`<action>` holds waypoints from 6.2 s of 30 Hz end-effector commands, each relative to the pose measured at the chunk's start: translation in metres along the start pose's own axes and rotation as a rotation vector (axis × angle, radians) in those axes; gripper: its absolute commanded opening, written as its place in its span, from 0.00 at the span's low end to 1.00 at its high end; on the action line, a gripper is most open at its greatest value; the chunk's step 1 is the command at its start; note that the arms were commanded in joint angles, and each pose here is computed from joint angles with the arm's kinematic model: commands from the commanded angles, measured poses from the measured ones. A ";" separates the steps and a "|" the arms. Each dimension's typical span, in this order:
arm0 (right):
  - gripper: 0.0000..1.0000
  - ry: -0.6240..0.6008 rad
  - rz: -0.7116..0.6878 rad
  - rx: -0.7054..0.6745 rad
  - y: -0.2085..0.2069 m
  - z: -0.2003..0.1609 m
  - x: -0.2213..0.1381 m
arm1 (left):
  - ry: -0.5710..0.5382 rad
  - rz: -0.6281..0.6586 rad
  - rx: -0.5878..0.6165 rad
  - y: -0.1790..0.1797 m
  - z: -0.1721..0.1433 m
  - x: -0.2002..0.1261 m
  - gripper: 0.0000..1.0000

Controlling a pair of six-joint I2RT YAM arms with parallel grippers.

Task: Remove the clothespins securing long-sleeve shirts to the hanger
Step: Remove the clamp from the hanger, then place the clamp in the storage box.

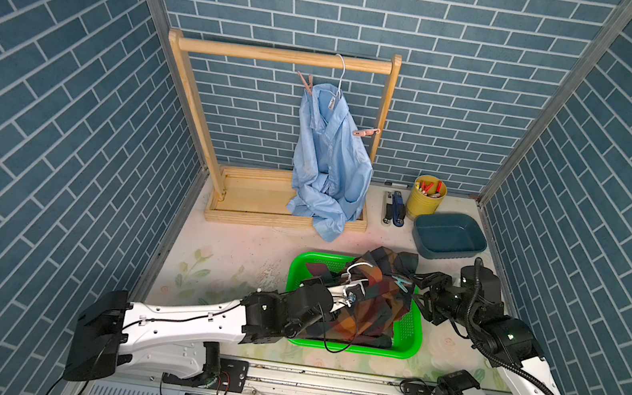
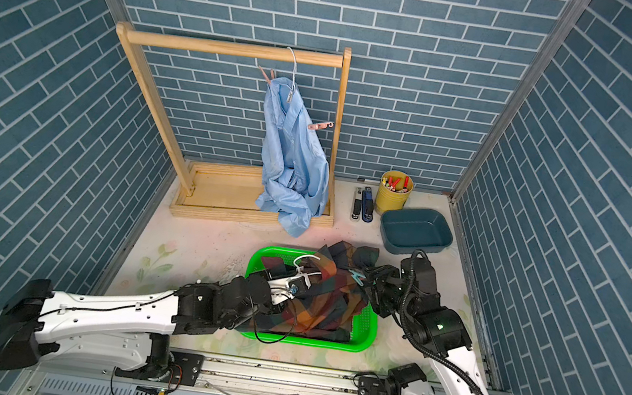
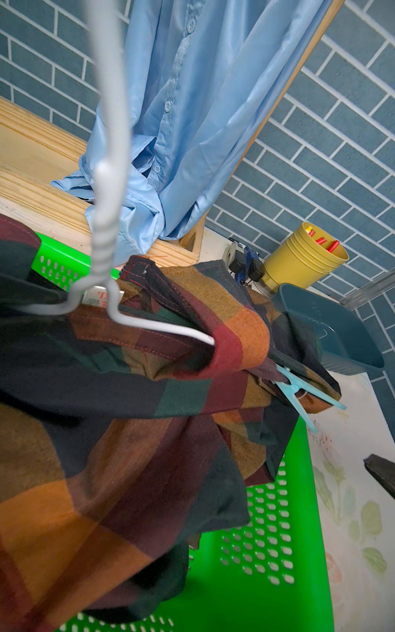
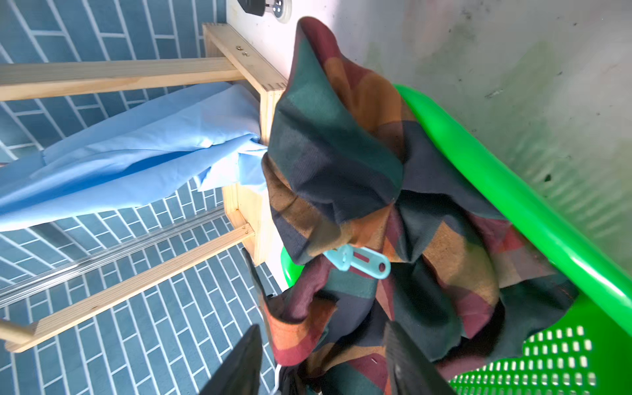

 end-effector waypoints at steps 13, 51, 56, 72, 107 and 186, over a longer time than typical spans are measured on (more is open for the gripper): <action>0.49 -0.001 0.012 0.108 -0.007 0.006 0.031 | -0.005 0.013 -0.009 0.000 -0.001 -0.002 0.00; 0.35 -0.063 -0.042 0.162 -0.027 0.011 0.040 | -0.013 -0.049 -0.001 -0.011 0.000 -0.002 0.00; 0.32 -0.084 -0.043 0.164 -0.028 0.014 0.038 | -0.008 -0.058 0.004 -0.013 -0.001 -0.002 0.00; 0.25 -0.102 -0.031 0.102 -0.016 0.019 0.032 | 0.014 -0.081 0.012 -0.018 -0.003 0.002 0.00; 0.00 -0.103 -0.071 0.094 -0.025 0.016 0.028 | 0.023 -0.077 0.009 -0.019 -0.005 0.004 0.00; 0.62 -0.345 -0.284 0.012 -0.035 0.311 0.133 | 0.013 -0.213 -0.020 -0.026 0.000 -0.005 0.00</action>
Point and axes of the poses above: each gripper's point midway between its finger pads, its own x axis out along the fingers, its own y axis along the line the jaws close on, z = x × y, the point moved 6 cm from there along -x, back along the fingers, and after that the axes turned 14 degrees about -x, right-handed, at the moved point
